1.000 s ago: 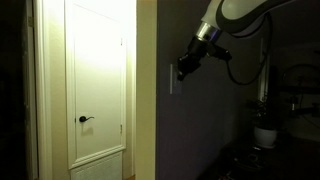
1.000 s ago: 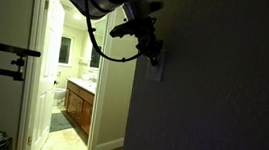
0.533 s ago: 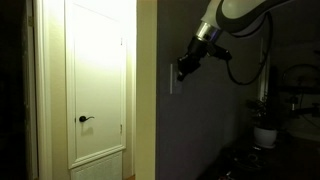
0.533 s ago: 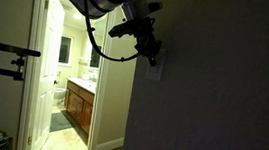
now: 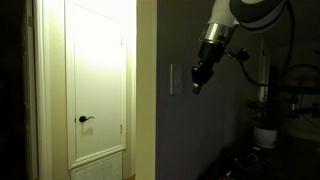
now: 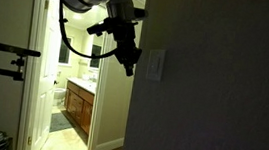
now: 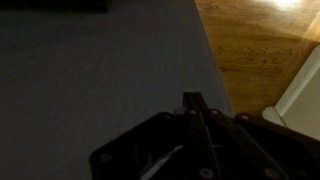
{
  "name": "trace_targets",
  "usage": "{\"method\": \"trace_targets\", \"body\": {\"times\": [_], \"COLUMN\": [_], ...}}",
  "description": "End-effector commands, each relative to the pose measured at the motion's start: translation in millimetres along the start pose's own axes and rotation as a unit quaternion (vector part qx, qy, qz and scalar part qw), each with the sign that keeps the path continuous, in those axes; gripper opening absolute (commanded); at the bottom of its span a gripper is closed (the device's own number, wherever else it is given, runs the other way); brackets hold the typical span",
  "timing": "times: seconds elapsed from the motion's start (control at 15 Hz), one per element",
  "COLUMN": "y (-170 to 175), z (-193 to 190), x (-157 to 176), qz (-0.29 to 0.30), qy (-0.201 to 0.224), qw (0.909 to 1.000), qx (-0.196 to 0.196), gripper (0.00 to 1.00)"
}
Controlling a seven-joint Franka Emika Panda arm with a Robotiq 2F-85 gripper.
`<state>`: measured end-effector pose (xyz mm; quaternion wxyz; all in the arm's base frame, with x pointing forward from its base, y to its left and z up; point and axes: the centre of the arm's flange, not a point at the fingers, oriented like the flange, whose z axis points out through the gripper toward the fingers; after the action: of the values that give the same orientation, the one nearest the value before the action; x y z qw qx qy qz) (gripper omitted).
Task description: Turn on the light switch
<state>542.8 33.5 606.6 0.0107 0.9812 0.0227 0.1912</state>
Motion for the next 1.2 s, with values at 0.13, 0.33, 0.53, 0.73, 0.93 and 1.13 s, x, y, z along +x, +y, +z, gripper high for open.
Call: {"method": "trace_targets", "body": {"times": [0.13,0.33,0.53,0.73,0.93,1.13], "y": [-0.9,-3.4,-6.5,-5.5,-5.5,-5.5], "z": [-7.8,-2.0,9.2,16.0,18.5,18.5], "x": [-48.4,-60.7,-77.7,-67.4,-69.7,-69.8], "qz": [-0.008,-0.022,-0.032,-0.025,-0.026,-0.026], "qy": [-0.052,-0.108,-0.17,-0.174,-0.18,-0.181], "qw": [0.9986,0.9939,0.985,0.9844,0.9832,0.9832], "qx": [0.006,0.009,0.008,0.002,0.003,0.003], "gripper": [0.03,0.31,0.5,0.44,0.56,0.56]}}
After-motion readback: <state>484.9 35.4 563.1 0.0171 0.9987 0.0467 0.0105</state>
